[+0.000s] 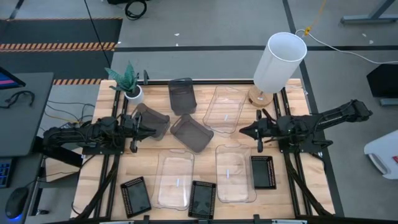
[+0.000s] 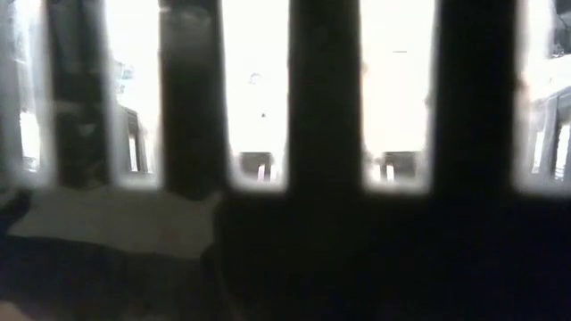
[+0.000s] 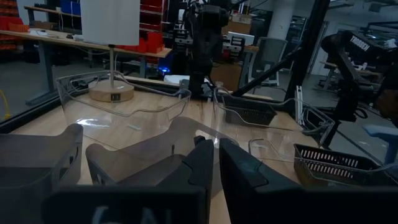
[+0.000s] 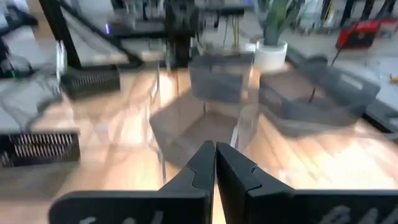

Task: Stack baskets by color
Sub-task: Stack the bottom right transparent bin on the top transparent bin

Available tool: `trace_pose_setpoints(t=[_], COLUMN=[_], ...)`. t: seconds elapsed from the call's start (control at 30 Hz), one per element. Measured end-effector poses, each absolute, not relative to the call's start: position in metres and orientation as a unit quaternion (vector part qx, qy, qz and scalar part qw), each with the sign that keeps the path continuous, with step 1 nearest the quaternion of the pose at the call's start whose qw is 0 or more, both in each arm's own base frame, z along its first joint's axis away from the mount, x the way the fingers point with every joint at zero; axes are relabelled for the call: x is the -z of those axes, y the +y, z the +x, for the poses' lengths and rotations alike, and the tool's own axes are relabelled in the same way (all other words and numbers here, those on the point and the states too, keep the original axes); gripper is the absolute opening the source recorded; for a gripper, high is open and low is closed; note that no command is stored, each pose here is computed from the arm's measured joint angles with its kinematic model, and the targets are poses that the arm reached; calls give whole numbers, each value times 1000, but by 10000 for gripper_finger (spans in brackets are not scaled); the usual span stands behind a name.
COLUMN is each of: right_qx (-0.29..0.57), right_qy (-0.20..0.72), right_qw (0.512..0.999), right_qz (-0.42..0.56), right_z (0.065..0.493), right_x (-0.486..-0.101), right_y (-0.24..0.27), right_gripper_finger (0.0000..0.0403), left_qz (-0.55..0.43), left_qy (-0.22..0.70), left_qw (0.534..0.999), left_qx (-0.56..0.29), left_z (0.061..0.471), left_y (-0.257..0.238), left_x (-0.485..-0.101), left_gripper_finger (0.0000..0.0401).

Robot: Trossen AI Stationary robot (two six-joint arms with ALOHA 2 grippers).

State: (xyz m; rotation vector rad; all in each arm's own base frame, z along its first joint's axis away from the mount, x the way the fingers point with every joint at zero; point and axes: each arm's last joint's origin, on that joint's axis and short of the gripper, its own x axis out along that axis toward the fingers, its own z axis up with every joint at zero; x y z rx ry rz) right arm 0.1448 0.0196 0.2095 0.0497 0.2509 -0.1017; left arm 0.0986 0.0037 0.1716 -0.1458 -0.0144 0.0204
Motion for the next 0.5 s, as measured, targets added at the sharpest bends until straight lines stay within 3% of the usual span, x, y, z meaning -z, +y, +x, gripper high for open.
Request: trace_pose_setpoints(t=[0.5], right_qx=[20], right_qy=[214], right_qw=[975], right_qz=[54], right_z=[161], right_x=[-226], right_y=[24], right_gripper_finger=[22], left_qz=[-73], left_qy=[-9], left_qw=[997], left_qx=[-10], left_z=[99], left_y=[4], left_x=[-172], left_gripper_finger=[32])
